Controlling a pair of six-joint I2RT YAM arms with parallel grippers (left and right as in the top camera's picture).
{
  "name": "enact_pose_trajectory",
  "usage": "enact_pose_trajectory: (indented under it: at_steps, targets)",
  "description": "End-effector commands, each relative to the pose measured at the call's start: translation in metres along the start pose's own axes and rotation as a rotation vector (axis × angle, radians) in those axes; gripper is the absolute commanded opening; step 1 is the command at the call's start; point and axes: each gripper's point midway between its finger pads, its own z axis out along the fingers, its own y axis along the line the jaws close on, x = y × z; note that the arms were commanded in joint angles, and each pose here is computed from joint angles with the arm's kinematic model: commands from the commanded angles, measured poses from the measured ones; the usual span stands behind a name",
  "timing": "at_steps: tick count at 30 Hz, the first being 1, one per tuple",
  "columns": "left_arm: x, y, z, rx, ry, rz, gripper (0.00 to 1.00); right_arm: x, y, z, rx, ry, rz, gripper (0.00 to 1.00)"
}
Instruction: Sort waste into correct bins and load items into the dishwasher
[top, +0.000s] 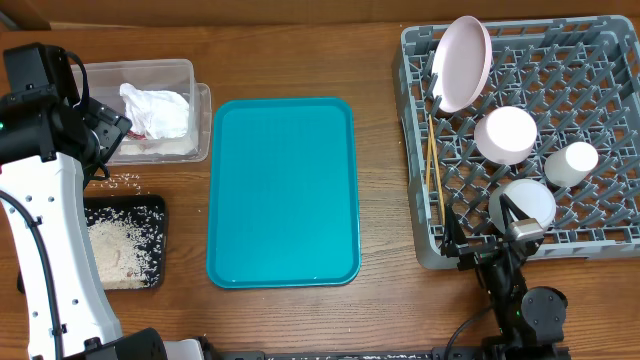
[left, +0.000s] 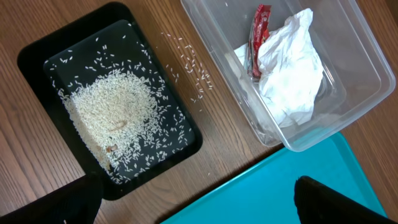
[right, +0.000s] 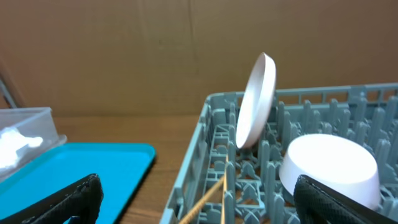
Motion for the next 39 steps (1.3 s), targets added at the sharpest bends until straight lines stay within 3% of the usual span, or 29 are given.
enact_pose_trajectory:
  at_steps: [1, 7, 39]
  targets:
    - [-0.0018, -0.0004, 0.0016, -0.003, 0.000, -0.012, 1.00, 0.0144, -0.0134, -0.0010, 0.070, 0.045, 0.010, 1.00]
    - [-0.0018, -0.0004, 0.0016, -0.003, 0.000, -0.013, 1.00, 0.0130, -0.0166, -0.0012, 0.087, 0.043, -0.094, 1.00]
    - [-0.0018, -0.0004, 0.0016, -0.003, 0.000, -0.013, 1.00, 0.0130, -0.0153, -0.0010, 0.079, 0.043, -0.096, 1.00]
